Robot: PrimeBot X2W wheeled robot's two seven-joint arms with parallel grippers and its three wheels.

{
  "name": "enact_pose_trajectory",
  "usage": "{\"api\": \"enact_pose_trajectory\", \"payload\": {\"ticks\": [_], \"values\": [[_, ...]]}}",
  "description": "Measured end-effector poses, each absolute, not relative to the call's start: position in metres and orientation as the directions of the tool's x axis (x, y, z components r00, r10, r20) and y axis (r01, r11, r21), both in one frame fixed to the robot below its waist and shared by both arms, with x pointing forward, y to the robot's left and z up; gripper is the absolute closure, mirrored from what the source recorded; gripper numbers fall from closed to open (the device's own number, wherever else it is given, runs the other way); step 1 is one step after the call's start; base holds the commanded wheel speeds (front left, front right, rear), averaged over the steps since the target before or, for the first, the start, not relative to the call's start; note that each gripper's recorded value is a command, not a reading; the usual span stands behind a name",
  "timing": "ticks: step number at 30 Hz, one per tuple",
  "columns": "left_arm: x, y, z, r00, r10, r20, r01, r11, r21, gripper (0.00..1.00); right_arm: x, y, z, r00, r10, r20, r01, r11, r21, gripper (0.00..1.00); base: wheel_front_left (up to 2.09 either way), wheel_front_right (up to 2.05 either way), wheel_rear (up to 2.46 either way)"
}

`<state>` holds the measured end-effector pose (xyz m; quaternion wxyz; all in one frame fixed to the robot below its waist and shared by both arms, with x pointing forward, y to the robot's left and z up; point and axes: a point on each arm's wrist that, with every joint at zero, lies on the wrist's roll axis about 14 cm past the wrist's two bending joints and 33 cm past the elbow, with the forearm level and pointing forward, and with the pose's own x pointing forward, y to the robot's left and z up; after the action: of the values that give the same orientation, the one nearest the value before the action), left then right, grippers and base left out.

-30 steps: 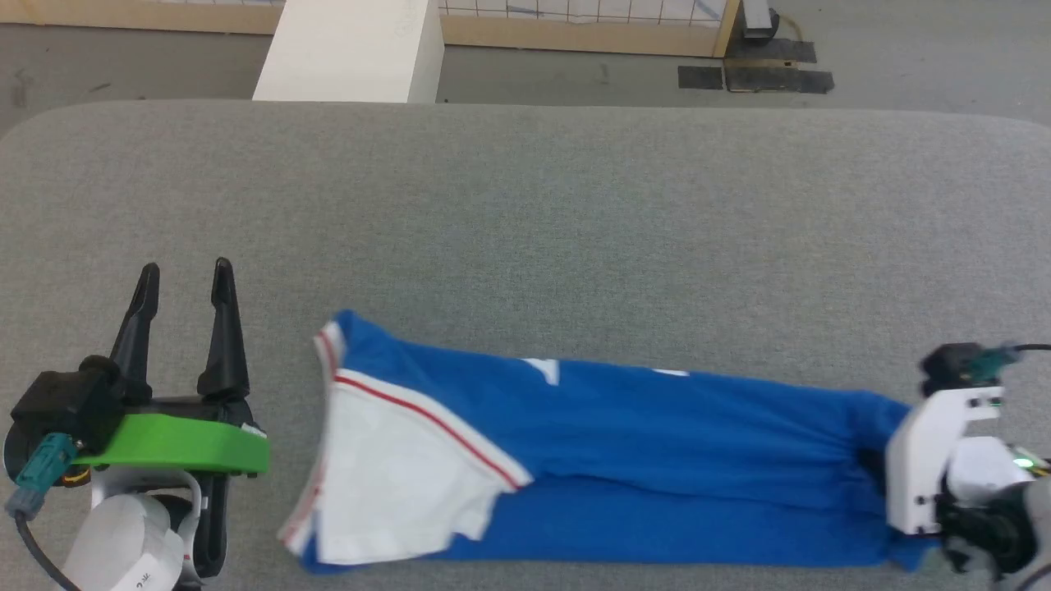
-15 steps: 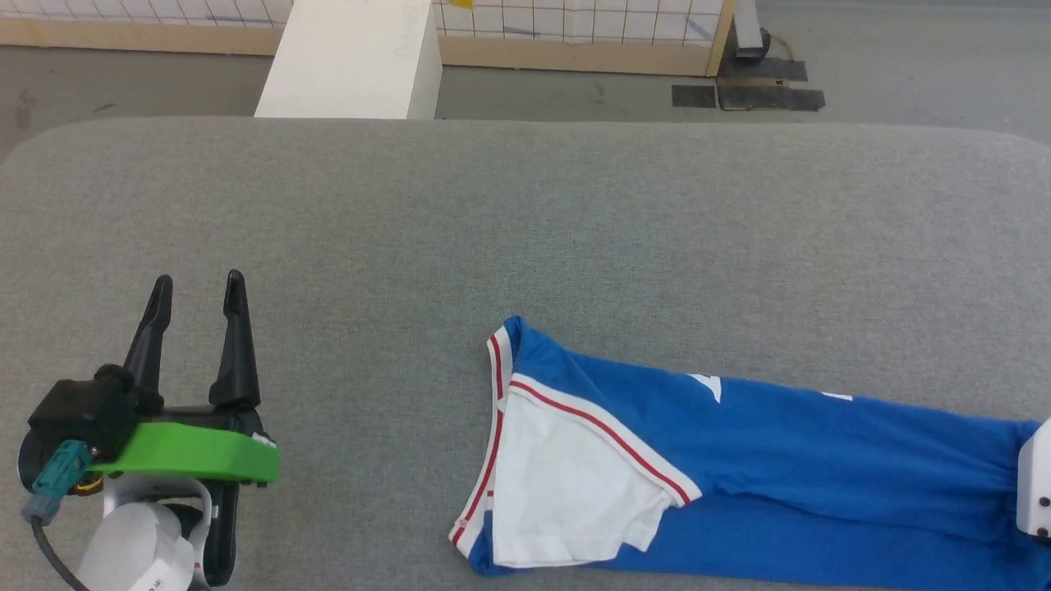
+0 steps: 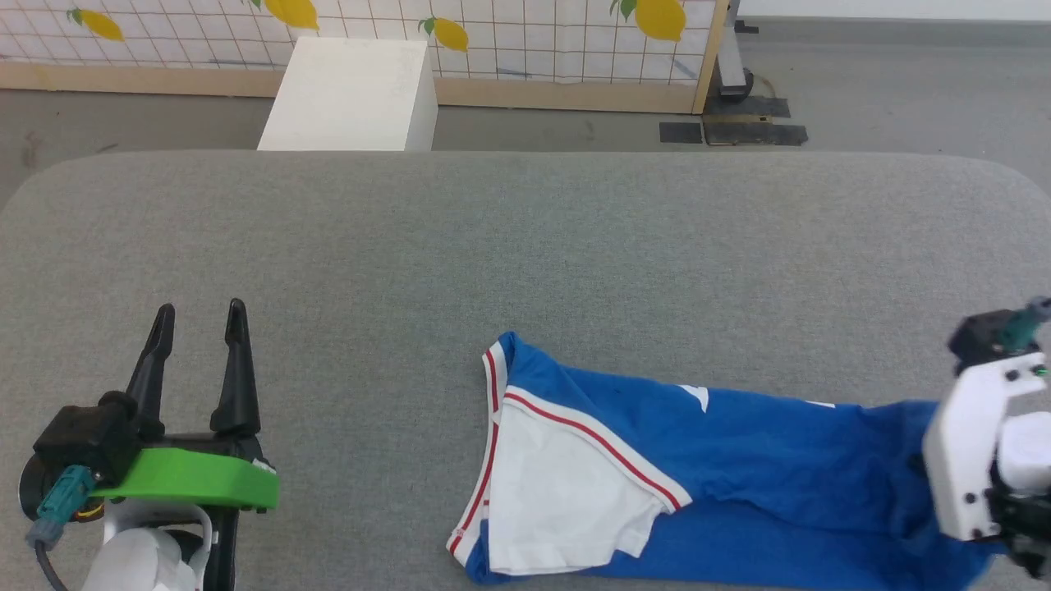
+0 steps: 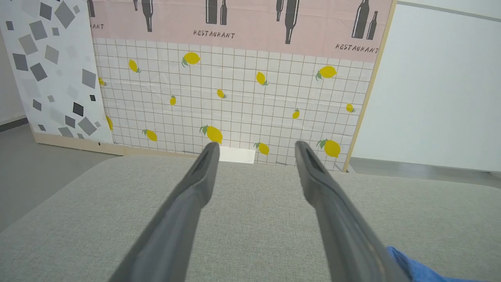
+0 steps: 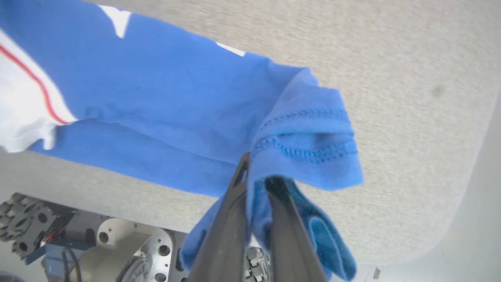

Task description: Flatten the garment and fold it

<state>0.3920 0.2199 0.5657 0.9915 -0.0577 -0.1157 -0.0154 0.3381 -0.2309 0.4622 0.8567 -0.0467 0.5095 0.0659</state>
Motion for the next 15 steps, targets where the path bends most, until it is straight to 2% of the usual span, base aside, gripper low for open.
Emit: {"api": "enact_pose_trajectory", "payload": {"ticks": [10, 15], "values": [[0.389, 0.223, 0.564, 0.974, -0.007, 0.226, 0.033, 0.993, -0.113, 0.0, 0.345, -0.12, 0.473, 0.478, 0.358, -0.802, -0.412, 0.898, 0.154, 1.0, 0.0, 0.0, 0.0], [0.385, 0.228, 0.56, 0.977, 0.007, 0.214, 0.018, 0.993, -0.113, 0.0, 0.356, -0.068, 0.474, 0.472, 0.478, -0.741, -0.484, 0.843, 0.235, 1.0, 0.0, 0.0, 0.0]]}}
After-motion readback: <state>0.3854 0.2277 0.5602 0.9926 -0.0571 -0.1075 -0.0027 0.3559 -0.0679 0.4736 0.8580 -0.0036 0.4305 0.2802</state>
